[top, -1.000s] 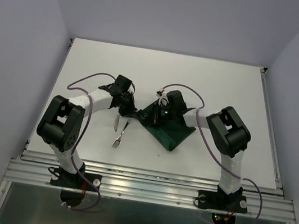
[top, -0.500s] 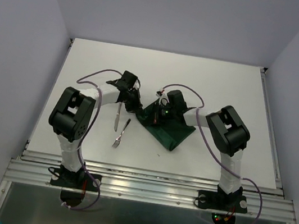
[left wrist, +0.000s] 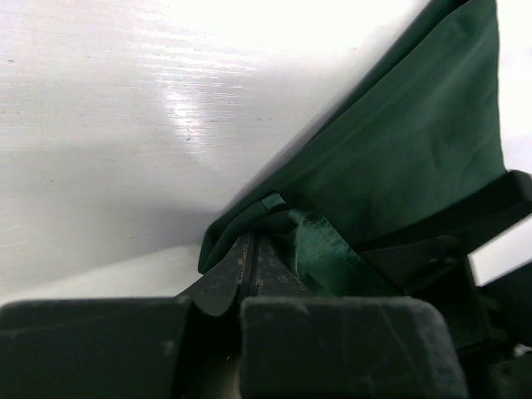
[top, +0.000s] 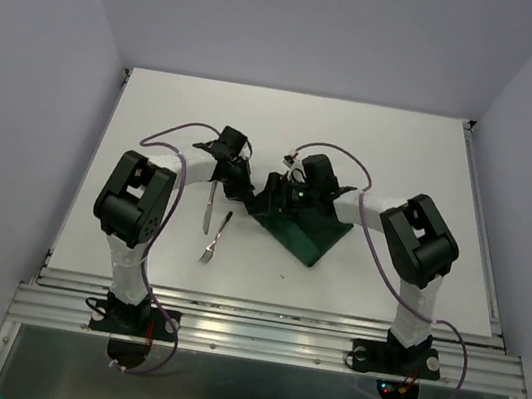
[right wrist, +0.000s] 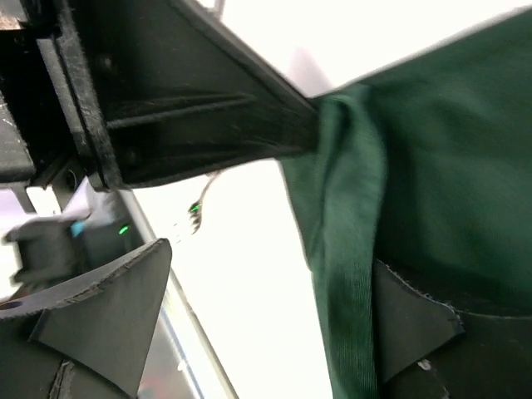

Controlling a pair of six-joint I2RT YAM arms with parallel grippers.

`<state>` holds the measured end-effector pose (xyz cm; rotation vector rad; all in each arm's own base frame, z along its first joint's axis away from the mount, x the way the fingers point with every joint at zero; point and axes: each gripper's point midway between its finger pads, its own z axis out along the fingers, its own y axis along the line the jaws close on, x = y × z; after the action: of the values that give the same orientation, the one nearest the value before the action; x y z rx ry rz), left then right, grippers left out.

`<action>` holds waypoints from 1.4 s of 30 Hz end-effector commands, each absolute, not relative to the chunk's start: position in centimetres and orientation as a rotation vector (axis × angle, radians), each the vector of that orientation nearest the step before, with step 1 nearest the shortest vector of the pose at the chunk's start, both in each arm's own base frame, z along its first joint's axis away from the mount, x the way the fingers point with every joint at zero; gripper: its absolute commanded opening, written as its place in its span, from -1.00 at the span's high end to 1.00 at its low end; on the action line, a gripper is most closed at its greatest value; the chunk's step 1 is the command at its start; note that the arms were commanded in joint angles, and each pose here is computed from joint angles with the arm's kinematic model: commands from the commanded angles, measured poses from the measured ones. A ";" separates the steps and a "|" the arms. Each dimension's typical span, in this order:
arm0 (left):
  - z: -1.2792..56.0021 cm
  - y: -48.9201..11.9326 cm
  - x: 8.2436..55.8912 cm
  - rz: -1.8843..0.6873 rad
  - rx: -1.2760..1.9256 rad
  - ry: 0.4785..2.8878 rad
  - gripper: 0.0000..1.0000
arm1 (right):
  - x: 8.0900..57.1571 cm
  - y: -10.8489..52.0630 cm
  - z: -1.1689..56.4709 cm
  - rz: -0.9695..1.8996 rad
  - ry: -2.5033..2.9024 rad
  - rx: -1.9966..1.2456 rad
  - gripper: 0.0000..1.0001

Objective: Fold the napkin into a case and place the utensils inside
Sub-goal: Fold the lower triangle-folded napkin at the center of the board.

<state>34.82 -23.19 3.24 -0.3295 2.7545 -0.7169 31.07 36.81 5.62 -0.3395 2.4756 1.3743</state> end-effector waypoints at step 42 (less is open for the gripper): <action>2.9 -23.9 37.7 -0.667 -0.281 2.748 1.00 | 23.9 22.0 4.7 0.658 2.568 -0.011 -0.29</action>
<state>37.05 -23.90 2.65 -0.3173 2.7497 -0.6993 23.86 20.58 4.07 0.0485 2.5967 0.5712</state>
